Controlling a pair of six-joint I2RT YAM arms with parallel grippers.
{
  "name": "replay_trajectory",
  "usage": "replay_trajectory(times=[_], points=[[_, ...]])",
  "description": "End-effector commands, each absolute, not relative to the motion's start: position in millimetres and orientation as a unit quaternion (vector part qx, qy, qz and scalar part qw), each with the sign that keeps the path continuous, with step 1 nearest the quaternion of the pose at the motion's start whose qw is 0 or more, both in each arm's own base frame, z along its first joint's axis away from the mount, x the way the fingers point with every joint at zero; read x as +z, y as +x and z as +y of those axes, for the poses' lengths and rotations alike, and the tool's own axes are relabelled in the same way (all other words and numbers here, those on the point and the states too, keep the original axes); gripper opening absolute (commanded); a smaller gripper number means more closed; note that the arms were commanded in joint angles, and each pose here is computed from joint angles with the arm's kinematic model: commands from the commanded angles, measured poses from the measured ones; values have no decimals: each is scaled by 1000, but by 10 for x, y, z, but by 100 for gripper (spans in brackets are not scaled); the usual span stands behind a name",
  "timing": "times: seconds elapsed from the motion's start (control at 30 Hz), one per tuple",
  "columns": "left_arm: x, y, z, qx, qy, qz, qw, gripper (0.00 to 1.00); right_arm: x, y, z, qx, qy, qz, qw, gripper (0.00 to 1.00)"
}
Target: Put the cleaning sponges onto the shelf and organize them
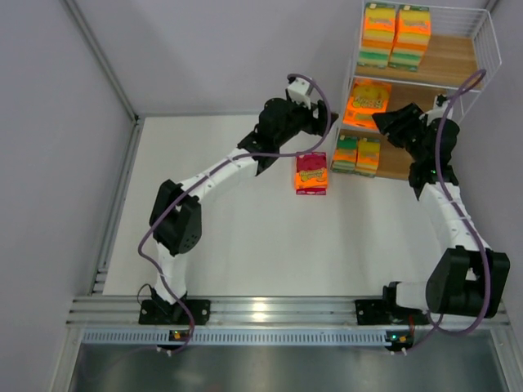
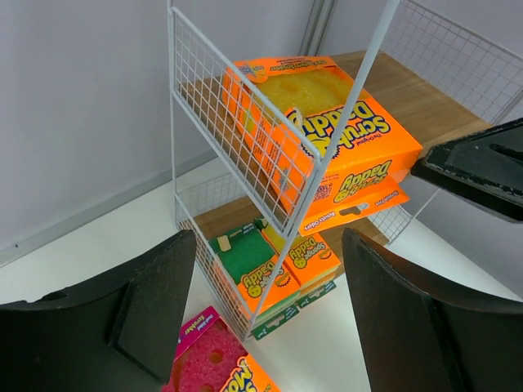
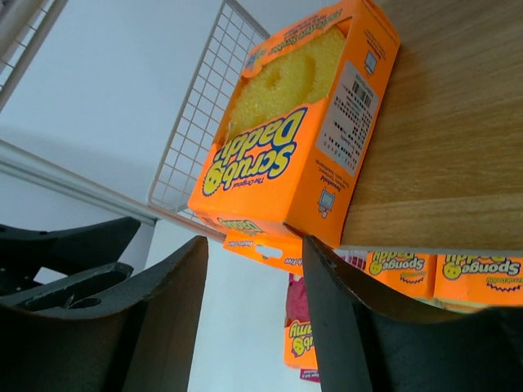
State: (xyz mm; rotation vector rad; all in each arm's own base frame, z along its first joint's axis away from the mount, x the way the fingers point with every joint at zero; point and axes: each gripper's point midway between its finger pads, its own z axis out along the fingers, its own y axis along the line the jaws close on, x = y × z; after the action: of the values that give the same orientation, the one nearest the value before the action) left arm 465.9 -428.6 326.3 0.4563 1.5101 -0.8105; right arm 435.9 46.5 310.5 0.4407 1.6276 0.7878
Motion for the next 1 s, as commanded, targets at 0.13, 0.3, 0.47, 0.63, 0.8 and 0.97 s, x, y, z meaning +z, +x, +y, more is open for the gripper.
replay_trajectory(times=[0.13,0.3,0.47,0.63,0.8,0.97], points=[[3821,4526,-4094,-358,198,612,676,79,3347,4489,446,310,152,697,628,51],[3772,4531,-4069,-357,195,618,673,80,3241,4579,446,300,134,706,628,49],[3730,4539,-4062,-354,196,621,671,80,3221,4612,459,303,125,704,630,45],[3698,4517,-4040,-354,196,624,668,80,3225,4640,469,302,115,703,634,50],[3588,4418,-3944,-365,183,640,651,81,3308,4428,483,301,112,701,636,58],[3507,4300,-3732,-378,154,666,625,84,3328,3953,502,288,108,712,631,70]])
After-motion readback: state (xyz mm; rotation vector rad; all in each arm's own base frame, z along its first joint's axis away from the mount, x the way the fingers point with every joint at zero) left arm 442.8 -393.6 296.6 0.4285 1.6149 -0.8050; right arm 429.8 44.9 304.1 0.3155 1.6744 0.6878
